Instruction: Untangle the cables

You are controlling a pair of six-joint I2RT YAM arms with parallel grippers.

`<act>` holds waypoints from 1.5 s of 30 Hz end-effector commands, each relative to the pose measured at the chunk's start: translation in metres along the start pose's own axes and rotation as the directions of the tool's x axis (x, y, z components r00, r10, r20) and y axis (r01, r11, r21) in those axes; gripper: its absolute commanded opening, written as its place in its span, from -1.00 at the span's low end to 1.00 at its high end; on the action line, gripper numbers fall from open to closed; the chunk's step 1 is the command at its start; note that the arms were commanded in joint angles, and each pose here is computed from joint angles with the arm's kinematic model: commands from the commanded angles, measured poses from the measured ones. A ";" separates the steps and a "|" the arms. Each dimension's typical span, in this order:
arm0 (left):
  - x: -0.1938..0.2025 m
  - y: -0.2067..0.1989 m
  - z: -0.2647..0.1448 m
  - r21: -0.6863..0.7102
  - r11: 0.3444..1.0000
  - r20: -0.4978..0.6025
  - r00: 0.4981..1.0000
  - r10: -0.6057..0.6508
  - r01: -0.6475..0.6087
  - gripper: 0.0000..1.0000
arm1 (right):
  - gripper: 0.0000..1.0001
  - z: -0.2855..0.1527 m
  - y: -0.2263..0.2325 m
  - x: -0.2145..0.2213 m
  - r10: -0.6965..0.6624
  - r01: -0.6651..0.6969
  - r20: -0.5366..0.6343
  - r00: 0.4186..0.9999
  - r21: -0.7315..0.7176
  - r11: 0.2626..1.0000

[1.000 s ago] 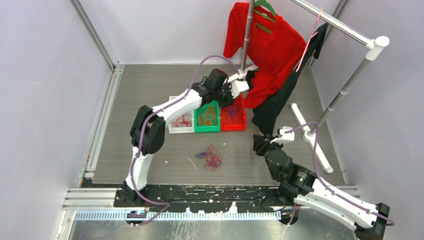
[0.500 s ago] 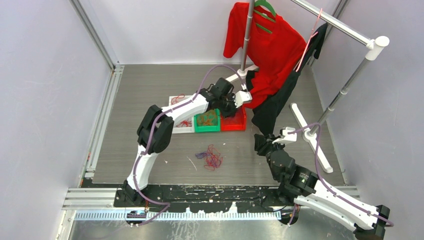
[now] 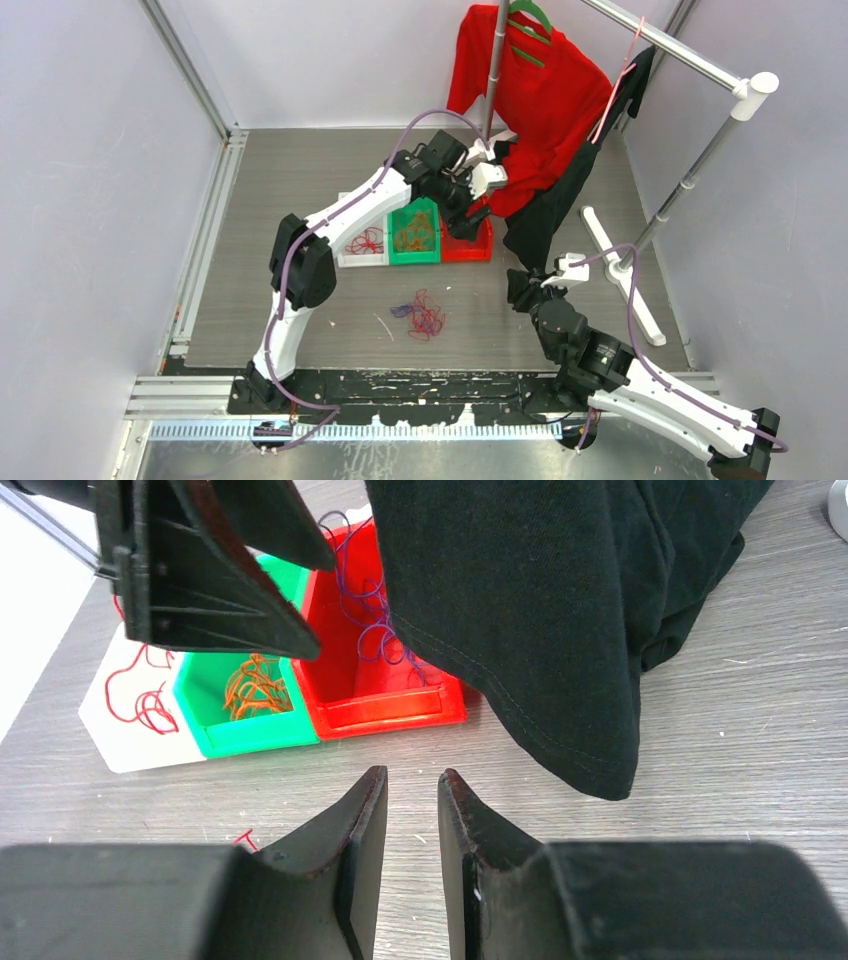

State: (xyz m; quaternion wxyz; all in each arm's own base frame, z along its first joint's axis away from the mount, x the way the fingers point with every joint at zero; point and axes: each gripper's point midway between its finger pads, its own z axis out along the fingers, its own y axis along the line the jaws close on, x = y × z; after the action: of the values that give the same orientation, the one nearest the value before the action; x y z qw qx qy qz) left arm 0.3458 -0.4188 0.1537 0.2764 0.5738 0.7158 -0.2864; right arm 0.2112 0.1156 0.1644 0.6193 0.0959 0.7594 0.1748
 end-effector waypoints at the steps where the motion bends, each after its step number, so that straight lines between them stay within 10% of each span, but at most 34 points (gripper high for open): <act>1: -0.013 -0.028 -0.040 0.065 0.998 -0.005 1.000 -0.009 0.009 0.58 | -0.38 -0.001 0.014 -0.023 0.019 -0.018 0.041 0.999 -0.033 0.999; 15: -0.028 -0.057 -0.083 0.176 0.981 -0.038 0.996 -0.080 0.085 0.24 | -0.37 0.002 0.018 -0.022 0.007 -0.006 0.032 0.999 -0.030 1.000; 22: -0.030 -0.012 -0.100 0.025 0.994 0.011 0.994 -0.105 0.105 0.72 | -0.36 0.003 0.020 -0.018 -0.010 0.011 0.020 1.000 -0.043 0.999; 34: 0.106 -0.108 -0.126 0.269 0.947 -0.280 0.955 -0.099 0.177 0.53 | -0.21 0.017 0.078 0.048 -0.092 0.043 -0.162 0.983 -0.285 0.958; 45: 0.171 -0.132 -0.093 0.290 0.948 -0.324 0.946 -0.030 0.129 0.36 | -0.22 0.026 0.105 0.102 -0.087 -0.032 -0.304 0.949 -0.368 0.929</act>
State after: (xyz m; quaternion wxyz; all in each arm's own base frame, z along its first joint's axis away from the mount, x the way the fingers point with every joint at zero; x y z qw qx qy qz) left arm 0.1679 -0.2424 0.1117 -0.0093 0.5768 0.7527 -0.3173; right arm 0.2041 0.2329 0.0847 0.4828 -0.0860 0.8339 0.2532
